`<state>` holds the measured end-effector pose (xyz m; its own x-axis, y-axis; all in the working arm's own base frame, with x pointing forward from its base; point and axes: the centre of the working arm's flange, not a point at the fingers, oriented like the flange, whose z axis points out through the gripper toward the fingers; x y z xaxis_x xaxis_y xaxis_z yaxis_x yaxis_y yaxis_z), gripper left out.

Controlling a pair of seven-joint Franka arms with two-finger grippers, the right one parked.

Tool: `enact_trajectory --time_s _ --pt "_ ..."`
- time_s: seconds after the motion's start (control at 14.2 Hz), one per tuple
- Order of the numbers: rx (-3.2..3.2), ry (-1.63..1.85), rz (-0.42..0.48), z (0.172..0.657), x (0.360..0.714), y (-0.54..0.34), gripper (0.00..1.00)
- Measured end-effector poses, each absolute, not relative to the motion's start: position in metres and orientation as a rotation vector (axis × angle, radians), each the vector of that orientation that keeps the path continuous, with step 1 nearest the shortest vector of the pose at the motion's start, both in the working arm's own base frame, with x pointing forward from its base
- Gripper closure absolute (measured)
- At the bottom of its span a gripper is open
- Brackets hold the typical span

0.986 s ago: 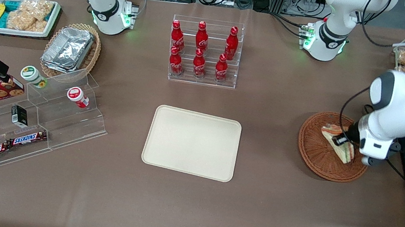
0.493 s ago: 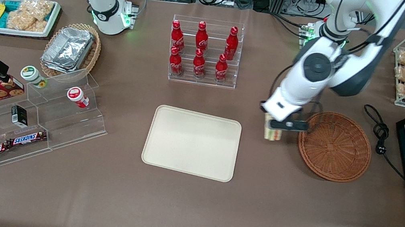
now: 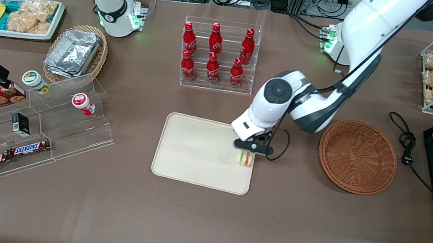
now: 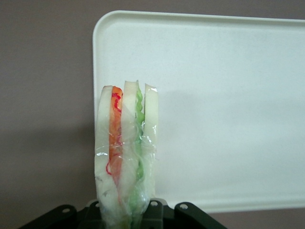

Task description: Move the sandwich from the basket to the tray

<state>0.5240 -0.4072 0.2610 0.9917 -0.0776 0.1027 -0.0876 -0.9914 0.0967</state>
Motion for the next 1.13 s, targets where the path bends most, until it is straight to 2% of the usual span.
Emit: enact_trajectory --time_s 0.21,0.35,0.49,0.7,0.85,1.13 --pt "3.018 -0.120 0.162 0.232 0.531 -0.410 0.80" --pt "3.009 -0.089 0.172 0.233 0.538 -0.410 0.66" --pt "2.988 -0.042 0.220 0.250 0.551 -0.411 0.46" --pt "2.951 0.156 0.394 0.315 0.584 -0.389 0.15" --pt "2.955 0.252 0.459 0.366 0.592 -0.368 0.00" --pt "2.947 0.496 0.455 0.459 0.601 -0.318 0.00"
